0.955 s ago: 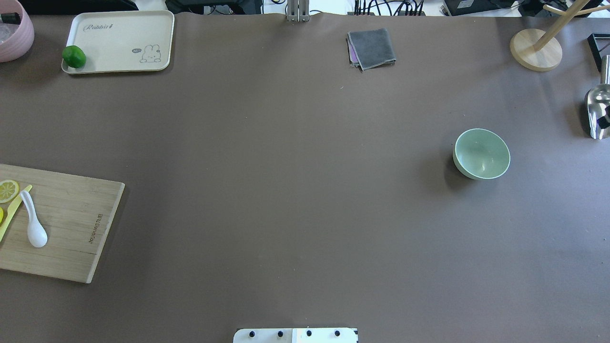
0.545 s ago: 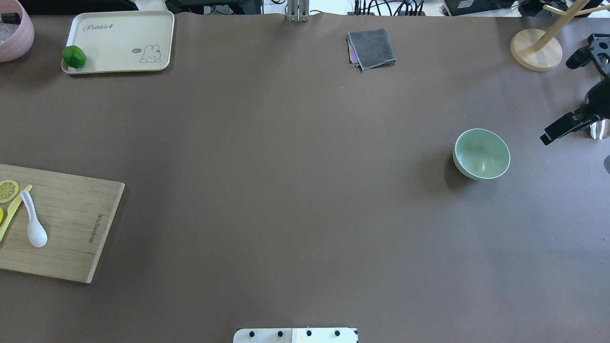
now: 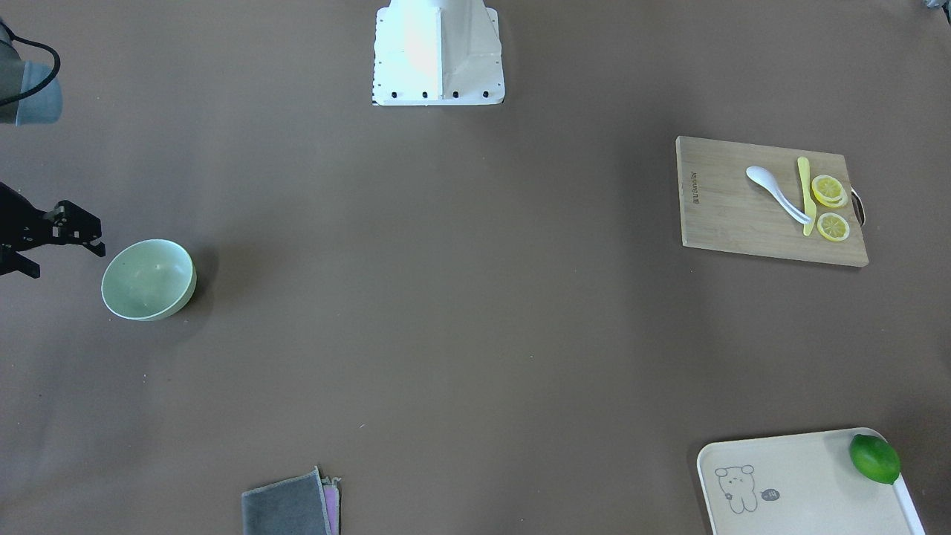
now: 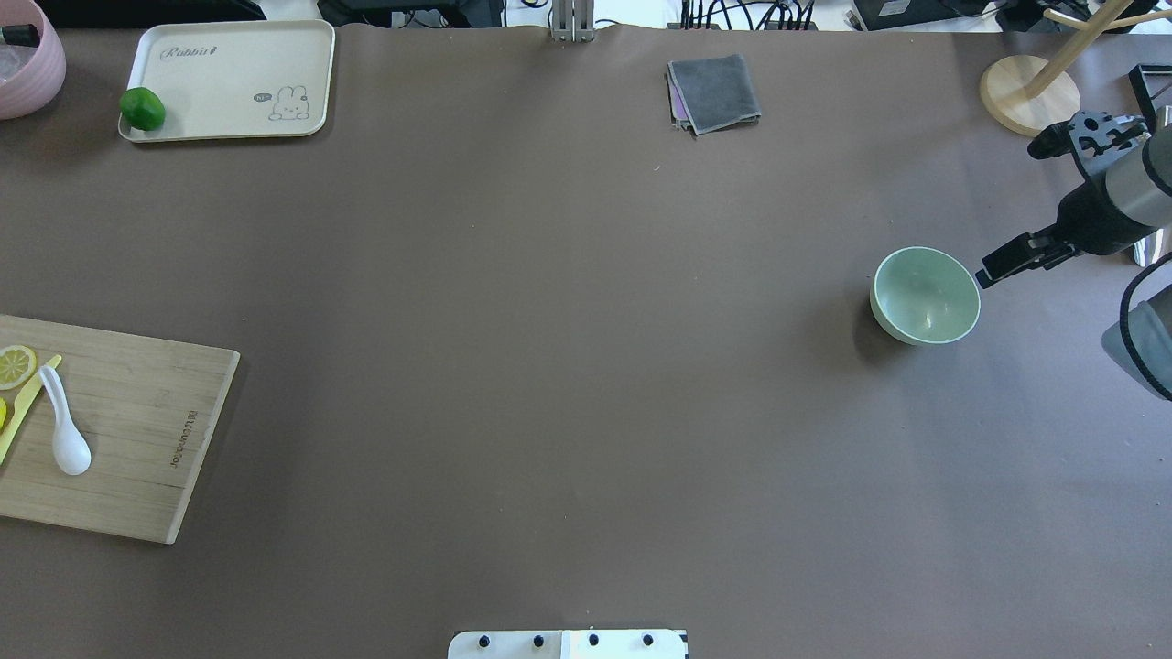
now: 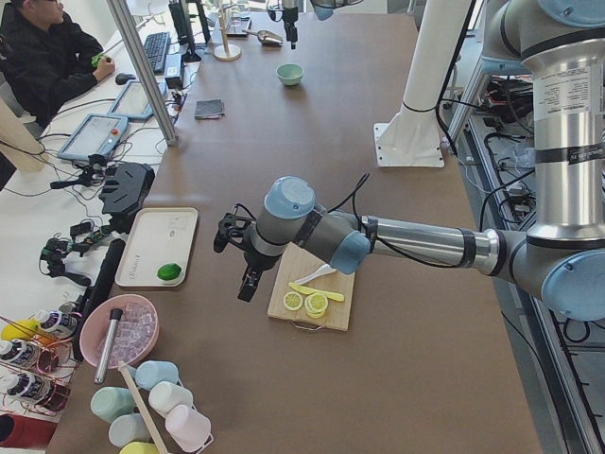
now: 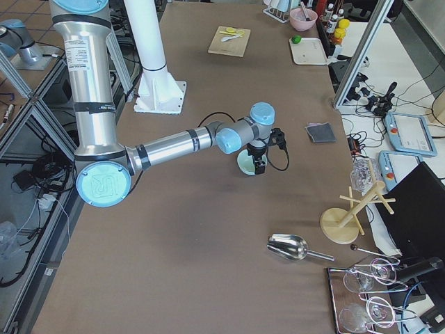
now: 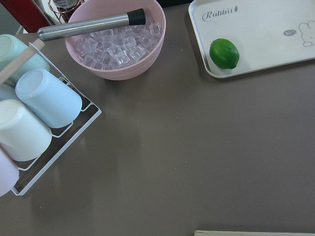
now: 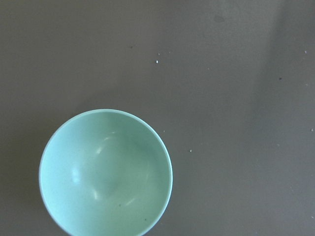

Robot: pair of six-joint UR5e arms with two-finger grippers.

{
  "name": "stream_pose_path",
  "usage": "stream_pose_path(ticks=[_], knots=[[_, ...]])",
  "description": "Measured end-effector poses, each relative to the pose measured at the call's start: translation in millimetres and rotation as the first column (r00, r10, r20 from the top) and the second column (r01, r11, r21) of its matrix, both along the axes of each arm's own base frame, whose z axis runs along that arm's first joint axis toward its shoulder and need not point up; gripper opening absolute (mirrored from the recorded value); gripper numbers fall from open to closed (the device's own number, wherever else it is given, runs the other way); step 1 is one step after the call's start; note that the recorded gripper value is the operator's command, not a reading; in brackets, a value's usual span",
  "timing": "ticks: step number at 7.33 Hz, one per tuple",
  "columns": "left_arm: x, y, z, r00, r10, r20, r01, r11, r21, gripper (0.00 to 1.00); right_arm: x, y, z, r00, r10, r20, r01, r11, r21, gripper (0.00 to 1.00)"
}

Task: Place spoon in bowl
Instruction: 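Reach the right gripper down to the rim of the pale green bowl, then grip the bowl rim with the right gripper and slide it toward the table center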

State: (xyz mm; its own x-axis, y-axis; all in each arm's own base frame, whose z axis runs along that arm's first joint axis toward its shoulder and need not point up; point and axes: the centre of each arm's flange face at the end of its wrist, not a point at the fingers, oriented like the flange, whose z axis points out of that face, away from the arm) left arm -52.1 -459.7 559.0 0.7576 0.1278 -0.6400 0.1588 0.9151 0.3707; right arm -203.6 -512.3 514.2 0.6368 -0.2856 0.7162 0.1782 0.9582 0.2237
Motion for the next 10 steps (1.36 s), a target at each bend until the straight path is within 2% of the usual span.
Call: stream_pose_path(ticks=[1,2,4,7,8,10], knots=[[1,1,0,1.000,0.006,-0.010,-0.006,1.000,-0.001,0.99,-15,1,12,1.000,-0.007,-0.002,0.007,1.000,-0.020,1.00],[2,1,0,1.000,0.009,-0.016,-0.009,1.000,0.000,0.99,-29,2,21,1.000,-0.022,-0.009,0.022,0.999,-0.035,0.87],[2,2,0,1.000,0.012,-0.018,-0.012,1.000,0.001,0.99,-48,0,32,0.999,-0.045,-0.019,0.043,0.998,-0.051,0.00],[5,3,-2,0.998,0.034,-0.057,-0.034,0.999,-0.003,0.99,-52,-2,28,0.999,-0.042,-0.014,0.041,0.998,-0.052,0.00],[7,4,-3,0.996,0.046,-0.080,-0.047,0.999,-0.005,0.99,-49,-3,17,1.000,-0.013,0.001,0.013,0.998,-0.060,0.00],[8,7,-3,0.994,0.061,-0.093,-0.061,0.998,0.001,0.99,-46,0,-39,0.993,0.082,0.088,-0.072,0.991,-0.110,0.00]])
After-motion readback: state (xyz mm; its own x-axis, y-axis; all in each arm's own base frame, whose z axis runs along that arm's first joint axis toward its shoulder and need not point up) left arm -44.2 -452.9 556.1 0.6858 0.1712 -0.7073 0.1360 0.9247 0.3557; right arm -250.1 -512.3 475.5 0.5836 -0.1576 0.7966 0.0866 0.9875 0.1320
